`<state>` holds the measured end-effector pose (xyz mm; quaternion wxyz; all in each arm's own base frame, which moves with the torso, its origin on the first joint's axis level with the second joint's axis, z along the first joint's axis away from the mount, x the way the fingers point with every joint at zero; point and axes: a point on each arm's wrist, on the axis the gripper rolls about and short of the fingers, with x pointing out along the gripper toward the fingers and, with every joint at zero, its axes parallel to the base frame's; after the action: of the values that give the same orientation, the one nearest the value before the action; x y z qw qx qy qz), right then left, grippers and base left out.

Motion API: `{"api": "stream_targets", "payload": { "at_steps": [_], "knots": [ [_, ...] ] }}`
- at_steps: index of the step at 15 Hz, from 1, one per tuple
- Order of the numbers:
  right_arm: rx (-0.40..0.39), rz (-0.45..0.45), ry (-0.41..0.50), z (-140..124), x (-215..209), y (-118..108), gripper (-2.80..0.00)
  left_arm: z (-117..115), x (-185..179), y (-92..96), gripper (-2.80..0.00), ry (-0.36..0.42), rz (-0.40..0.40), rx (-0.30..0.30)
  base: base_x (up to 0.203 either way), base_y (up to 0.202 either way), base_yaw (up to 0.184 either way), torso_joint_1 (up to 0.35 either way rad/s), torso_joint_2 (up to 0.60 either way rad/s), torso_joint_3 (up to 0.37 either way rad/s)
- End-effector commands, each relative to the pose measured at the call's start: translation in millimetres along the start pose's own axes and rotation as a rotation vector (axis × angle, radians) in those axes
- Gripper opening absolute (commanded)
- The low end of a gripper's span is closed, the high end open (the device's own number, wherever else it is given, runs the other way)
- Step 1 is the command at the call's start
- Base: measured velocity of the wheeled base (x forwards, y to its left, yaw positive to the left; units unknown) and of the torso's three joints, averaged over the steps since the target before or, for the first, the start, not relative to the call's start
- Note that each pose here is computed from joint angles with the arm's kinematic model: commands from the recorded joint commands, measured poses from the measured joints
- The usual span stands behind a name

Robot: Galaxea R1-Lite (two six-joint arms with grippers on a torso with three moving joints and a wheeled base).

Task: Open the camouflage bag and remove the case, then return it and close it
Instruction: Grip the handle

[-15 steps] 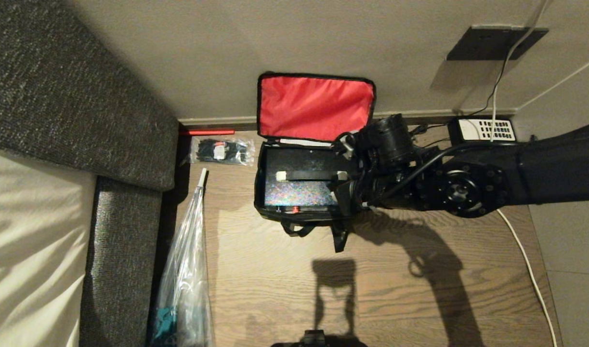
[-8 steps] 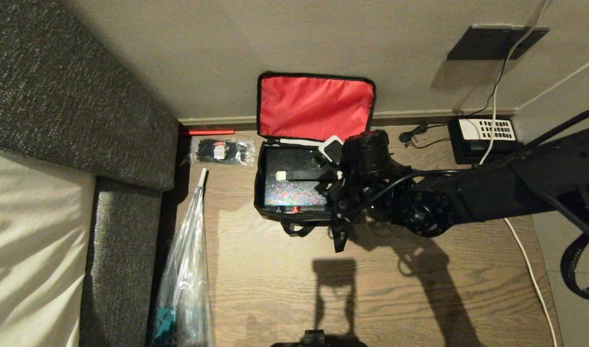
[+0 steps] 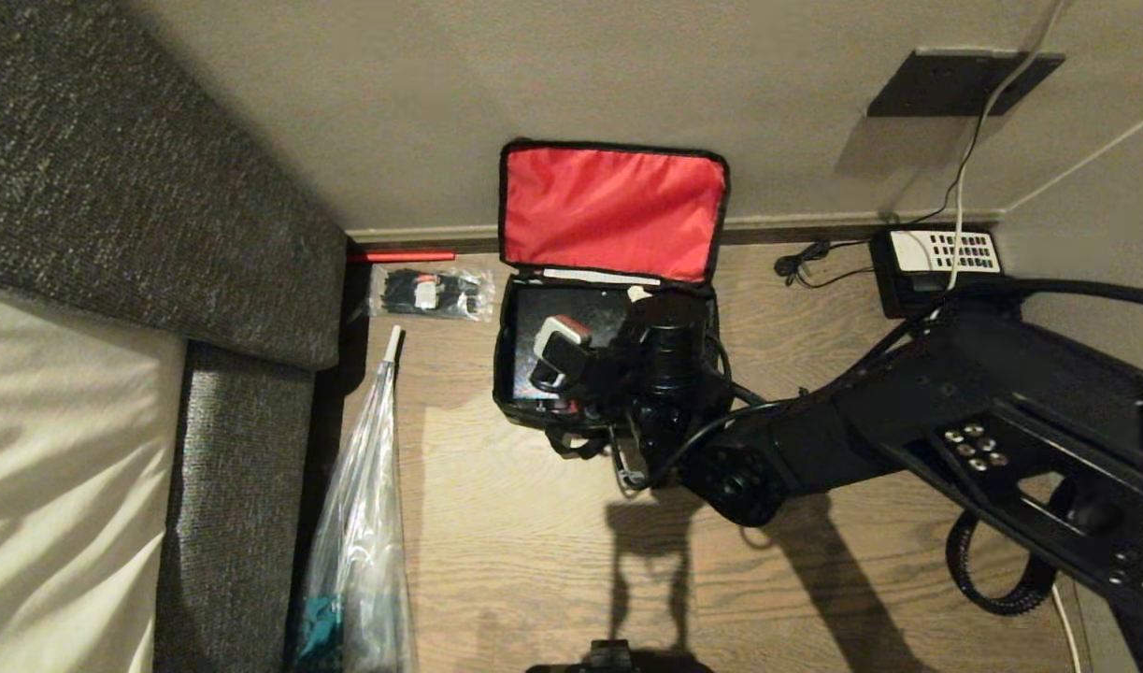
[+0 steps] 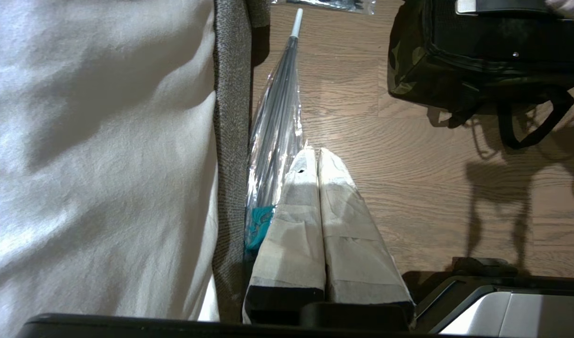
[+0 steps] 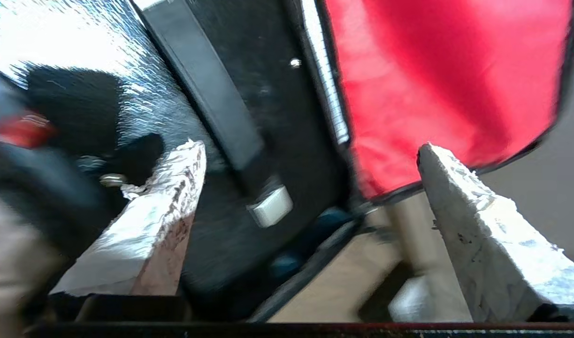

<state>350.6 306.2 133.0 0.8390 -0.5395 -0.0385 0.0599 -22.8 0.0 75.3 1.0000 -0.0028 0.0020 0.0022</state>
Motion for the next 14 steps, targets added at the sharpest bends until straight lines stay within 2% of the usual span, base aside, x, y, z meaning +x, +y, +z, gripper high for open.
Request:
{"api": "stream_targets", "payload": {
  "at_steps": [1, 5, 8, 12, 14],
  "knots": [
    [-0.112, -0.021, -0.007, -3, 9, 26, 0.00, 0, 0, 0.0, -2.80, 0.000, 0.002, -0.001, 0.000, 0.000, 0.000, 0.000, 0.00, 0.000],
    [-0.172, 0.012, 0.081, -13, 16, 55, 0.00, 0, 0, 0.0, -2.80, 0.000, 0.001, 0.000, 0.000, 0.000, 0.000, 0.000, 0.00, 0.000],
    [-0.204, 0.051, 0.118, -21, 21, 68, 0.00, 0, 0, 0.0, -2.80, -0.001, 0.001, 0.000, 0.000, 0.000, 0.000, 0.000, 0.00, 0.000],
    [-0.173, -0.012, 0.141, -27, 44, 56, 0.00, 0, 0, 0.0, -2.80, -0.001, 0.002, -0.001, 0.000, 0.000, 0.000, 0.000, 0.00, 0.000],
    [-0.180, -0.043, 0.166, -37, 55, 43, 0.00, 0, 0, 0.0, -2.80, -0.001, 0.002, -0.001, 0.000, 0.000, 0.000, 0.000, 0.00, 0.000]
  ]
}}
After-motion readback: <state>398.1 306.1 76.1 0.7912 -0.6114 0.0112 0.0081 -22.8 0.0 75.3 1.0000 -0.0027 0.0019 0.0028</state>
